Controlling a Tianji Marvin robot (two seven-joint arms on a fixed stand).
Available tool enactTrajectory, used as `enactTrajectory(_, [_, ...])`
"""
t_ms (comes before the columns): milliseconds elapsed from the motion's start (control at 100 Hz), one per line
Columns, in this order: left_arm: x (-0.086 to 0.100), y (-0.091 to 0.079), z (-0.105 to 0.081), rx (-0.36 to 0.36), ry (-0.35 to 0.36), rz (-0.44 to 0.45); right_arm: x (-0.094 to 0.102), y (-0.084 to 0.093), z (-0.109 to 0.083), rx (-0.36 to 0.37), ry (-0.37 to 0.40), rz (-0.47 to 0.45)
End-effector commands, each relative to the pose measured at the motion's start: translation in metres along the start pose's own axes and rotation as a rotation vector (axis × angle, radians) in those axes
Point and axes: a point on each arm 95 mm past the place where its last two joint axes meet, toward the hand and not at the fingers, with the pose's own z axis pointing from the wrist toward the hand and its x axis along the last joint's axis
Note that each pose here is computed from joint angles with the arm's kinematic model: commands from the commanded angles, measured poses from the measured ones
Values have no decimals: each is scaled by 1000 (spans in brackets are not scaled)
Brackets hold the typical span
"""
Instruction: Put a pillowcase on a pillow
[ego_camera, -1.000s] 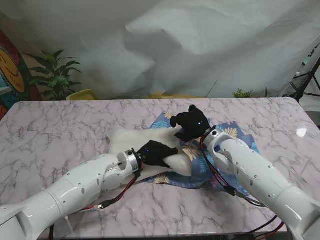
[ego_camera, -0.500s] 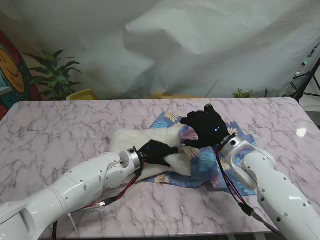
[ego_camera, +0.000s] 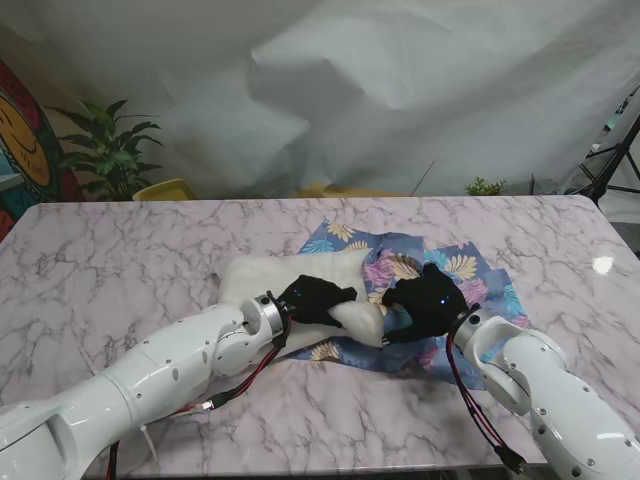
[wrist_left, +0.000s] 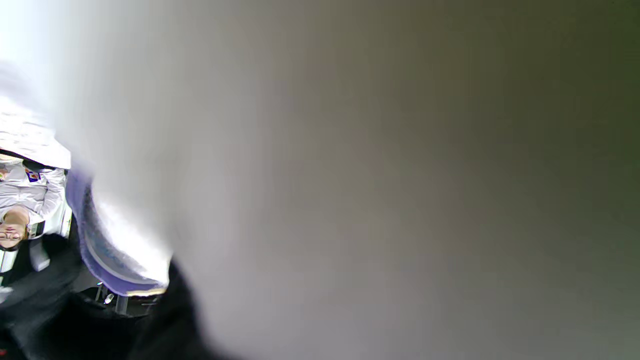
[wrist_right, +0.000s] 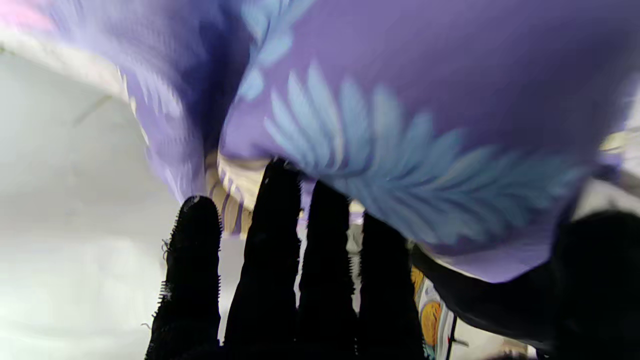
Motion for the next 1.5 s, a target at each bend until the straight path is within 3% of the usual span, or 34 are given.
enactTrajectory(0, [-1, 1, 1, -8, -9, 2, -3, -11, 8, -56, -19, -16])
enactTrajectory(120, [0, 1, -1, -10, -6, 9, -1, -15, 20, -163, -32, 53])
enactTrajectory(230, [0, 0, -2, -23, -7, 11, 3, -10, 24, -209, -43, 89])
enactTrajectory(610, [-2, -13, 0, 7, -75, 31, 25, 32, 23, -330, -22, 106])
enactTrajectory(920, [14, -25, 11, 101, -101, 1, 39, 40, 43, -364, 15, 97])
enactTrajectory(1120, [28, -35, 16, 154, -124, -30, 50, 39, 56, -380, 44, 147])
enactTrajectory(1330, [32, -30, 18, 94, -135, -46, 58, 39, 60, -403, 65, 159])
enactTrajectory(1490, [26, -20, 12, -16, -145, -28, 50, 34, 60, -372, 39, 169])
